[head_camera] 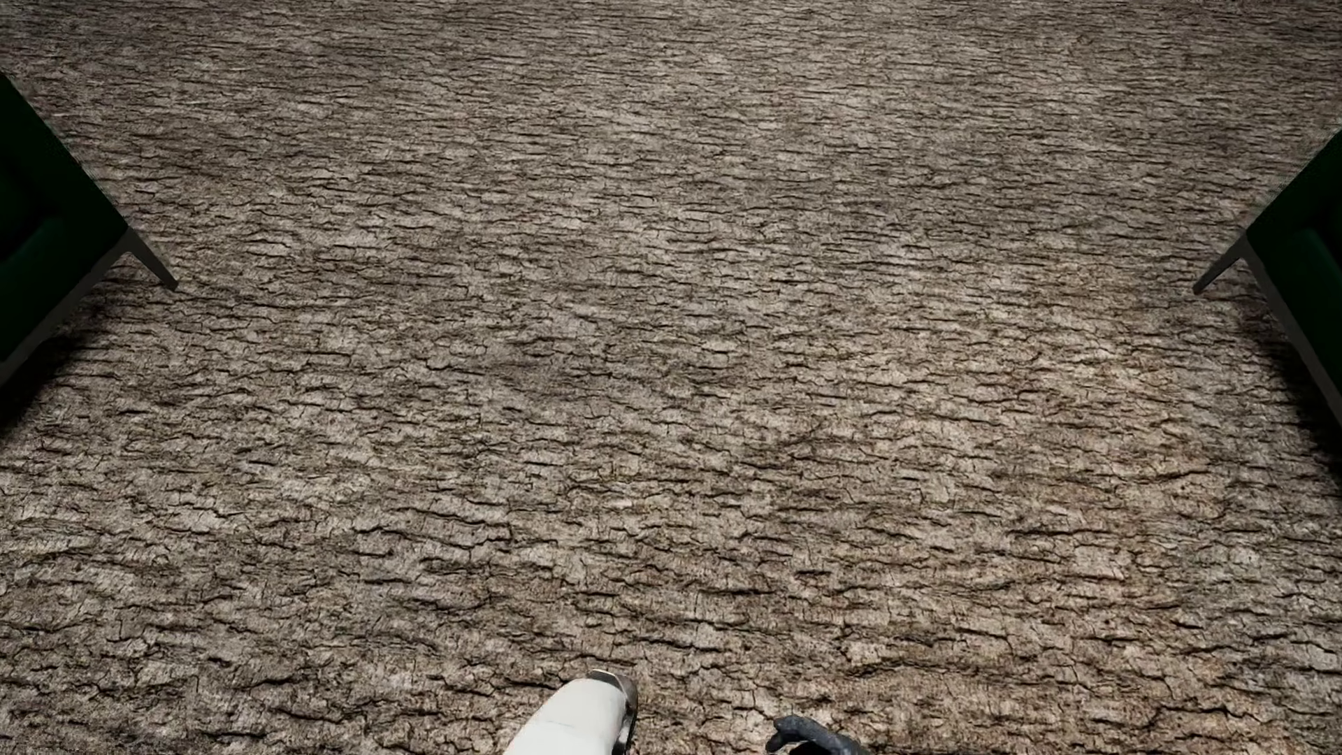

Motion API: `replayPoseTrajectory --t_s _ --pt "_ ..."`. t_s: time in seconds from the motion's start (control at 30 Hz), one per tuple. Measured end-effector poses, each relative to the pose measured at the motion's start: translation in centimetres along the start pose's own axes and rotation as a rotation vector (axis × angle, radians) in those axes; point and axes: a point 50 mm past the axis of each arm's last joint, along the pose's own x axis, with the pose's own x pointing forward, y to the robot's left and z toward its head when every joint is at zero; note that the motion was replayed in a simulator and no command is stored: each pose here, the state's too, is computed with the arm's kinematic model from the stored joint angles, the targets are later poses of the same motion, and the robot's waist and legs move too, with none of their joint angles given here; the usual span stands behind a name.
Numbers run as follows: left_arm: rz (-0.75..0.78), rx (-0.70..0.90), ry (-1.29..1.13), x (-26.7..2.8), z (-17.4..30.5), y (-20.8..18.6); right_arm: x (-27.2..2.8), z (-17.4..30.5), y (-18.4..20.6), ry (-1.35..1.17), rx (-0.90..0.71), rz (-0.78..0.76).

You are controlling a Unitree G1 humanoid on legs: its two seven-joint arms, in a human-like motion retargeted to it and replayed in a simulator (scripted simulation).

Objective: Move towards the yellow chair

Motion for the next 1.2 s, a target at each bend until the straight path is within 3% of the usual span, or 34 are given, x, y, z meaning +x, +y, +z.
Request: replayPoseTrajectory --t_s 0.07,0.23,0.57,0.67,0.73,0.87,1.03,1.13,1.2 --pt "-0.005 0.001 0.015 -0.1 -0.5 -0.2 -0.1 -0.5 0.1 0.019 0.003 0.002" --pt "0.021 -0.008 0.002 0.1 0.3 0.8 -1.9 -5.1 4.7 0.169 -0.002 0.126" --pt "0.166 0.001 -0.415 -1.1 11.9 6.5 -6.5 -11.6 8.1 0.383 0.031 0.207" --pt "0.176 -0.060 -0.375 -0.6 11.1 6.6 -7.1 -12.2 9.1 0.408 0.012 0.245" --pt "0.118 -0.092 -0.270 0.1 8.1 4.1 -7.2 -12.5 9.2 0.426 -0.007 0.256" --pt "0.029 -0.032 -0.143 0.2 4.0 0.9 -5.0 -9.8 7.1 0.320 -0.011 0.198" --pt "0.013 -0.040 0.005 -0.6 -1.1 0.1 -1.4 -3.7 0.8 0.108 -0.062 0.046" --pt "0.009 -0.019 0.033 -0.6 -1.8 0.1 -0.8 -1.3 -2.9 0.031 -0.026 -0.069" --pt "0.000 0.002 0.061 -0.6 -2.3 0.0 -1.2 -2.0 -2.9 0.042 0.053 -0.102"
